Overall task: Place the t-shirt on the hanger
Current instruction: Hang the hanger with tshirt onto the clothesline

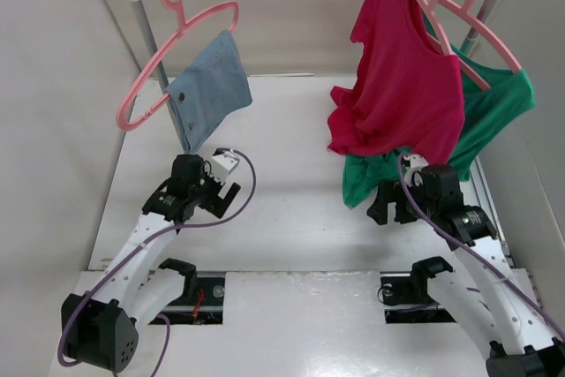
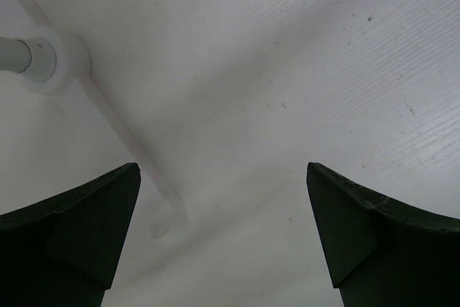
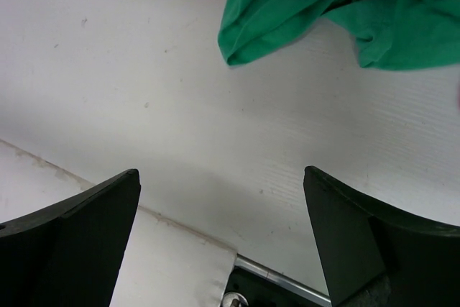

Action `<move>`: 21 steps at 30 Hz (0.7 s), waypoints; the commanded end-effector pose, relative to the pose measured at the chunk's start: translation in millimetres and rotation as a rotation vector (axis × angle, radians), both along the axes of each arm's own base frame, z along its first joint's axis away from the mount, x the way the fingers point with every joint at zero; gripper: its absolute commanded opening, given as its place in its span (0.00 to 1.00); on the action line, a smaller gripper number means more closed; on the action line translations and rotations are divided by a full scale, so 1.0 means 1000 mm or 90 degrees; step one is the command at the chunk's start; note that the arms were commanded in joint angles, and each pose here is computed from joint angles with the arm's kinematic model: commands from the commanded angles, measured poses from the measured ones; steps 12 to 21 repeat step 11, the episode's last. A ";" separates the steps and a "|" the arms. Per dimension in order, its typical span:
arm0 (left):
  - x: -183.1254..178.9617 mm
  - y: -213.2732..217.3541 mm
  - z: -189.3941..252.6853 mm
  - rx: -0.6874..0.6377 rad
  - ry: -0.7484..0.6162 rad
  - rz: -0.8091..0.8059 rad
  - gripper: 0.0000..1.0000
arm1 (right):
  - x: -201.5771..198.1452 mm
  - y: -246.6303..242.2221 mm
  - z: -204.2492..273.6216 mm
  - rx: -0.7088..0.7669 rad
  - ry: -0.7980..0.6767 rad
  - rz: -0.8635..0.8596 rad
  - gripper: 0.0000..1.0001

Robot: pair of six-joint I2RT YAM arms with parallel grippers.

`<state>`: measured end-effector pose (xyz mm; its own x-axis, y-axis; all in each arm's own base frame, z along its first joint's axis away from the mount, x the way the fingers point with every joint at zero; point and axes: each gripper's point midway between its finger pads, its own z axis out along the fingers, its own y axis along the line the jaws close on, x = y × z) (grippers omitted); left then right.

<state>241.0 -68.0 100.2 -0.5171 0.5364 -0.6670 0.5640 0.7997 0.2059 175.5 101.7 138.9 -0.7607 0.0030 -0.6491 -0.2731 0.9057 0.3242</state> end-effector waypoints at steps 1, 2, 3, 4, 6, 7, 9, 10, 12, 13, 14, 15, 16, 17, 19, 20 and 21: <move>0.005 0.005 0.002 0.005 -0.020 0.011 1.00 | 0.008 0.002 0.018 0.017 -0.060 -0.009 1.00; 0.005 0.005 0.002 0.005 -0.020 0.011 1.00 | 0.009 0.001 0.017 0.018 -0.058 -0.018 1.00; 0.005 0.005 0.000 0.005 -0.020 0.011 1.00 | 0.008 0.001 0.019 0.019 -0.064 -0.018 1.00; 0.006 0.007 0.000 0.005 -0.020 0.017 1.00 | 0.007 0.000 0.018 0.018 -0.059 -0.018 1.00; 0.006 0.007 0.000 0.005 -0.020 0.017 1.00 | 0.005 0.000 0.015 0.018 -0.058 -0.018 1.00; 0.006 0.007 0.000 0.005 -0.020 0.017 1.00 | 0.004 0.000 0.012 0.016 -0.052 -0.018 1.00; 0.006 0.009 0.000 0.005 -0.020 0.023 1.00 | 0.003 0.001 0.012 0.021 -0.051 -0.012 1.00; 0.006 0.009 0.000 0.005 -0.020 0.023 1.00 | 0.001 0.003 0.009 0.024 -0.044 -0.007 1.00; 0.007 0.011 0.000 0.005 -0.020 0.029 1.00 | 0.003 0.003 0.010 0.020 -0.053 -0.002 1.00; 0.007 0.011 0.000 0.005 -0.020 0.029 1.00 | 0.003 0.003 0.010 0.020 -0.053 -0.002 1.00; 0.007 0.011 0.000 0.005 -0.020 0.029 1.00 | 0.003 0.003 0.010 0.020 -0.053 -0.002 1.00; 0.007 0.011 0.000 0.005 -0.020 0.029 1.00 | 0.003 0.003 0.010 0.020 -0.053 -0.002 1.00; 0.007 0.011 0.000 0.005 -0.020 0.029 1.00 | 0.003 0.003 0.010 0.020 -0.053 -0.002 1.00; 0.007 0.011 0.000 0.005 -0.020 0.029 1.00 | 0.003 0.003 0.010 0.020 -0.053 -0.002 1.00; 0.007 0.011 0.000 0.005 -0.020 0.029 1.00 | 0.003 0.003 0.010 0.020 -0.053 -0.002 1.00; 0.007 0.011 0.000 0.005 -0.020 0.029 1.00 | 0.003 0.003 0.010 0.020 -0.053 -0.002 1.00; 0.007 0.011 0.000 0.005 -0.020 0.029 1.00 | 0.003 0.003 0.010 0.020 -0.053 -0.002 1.00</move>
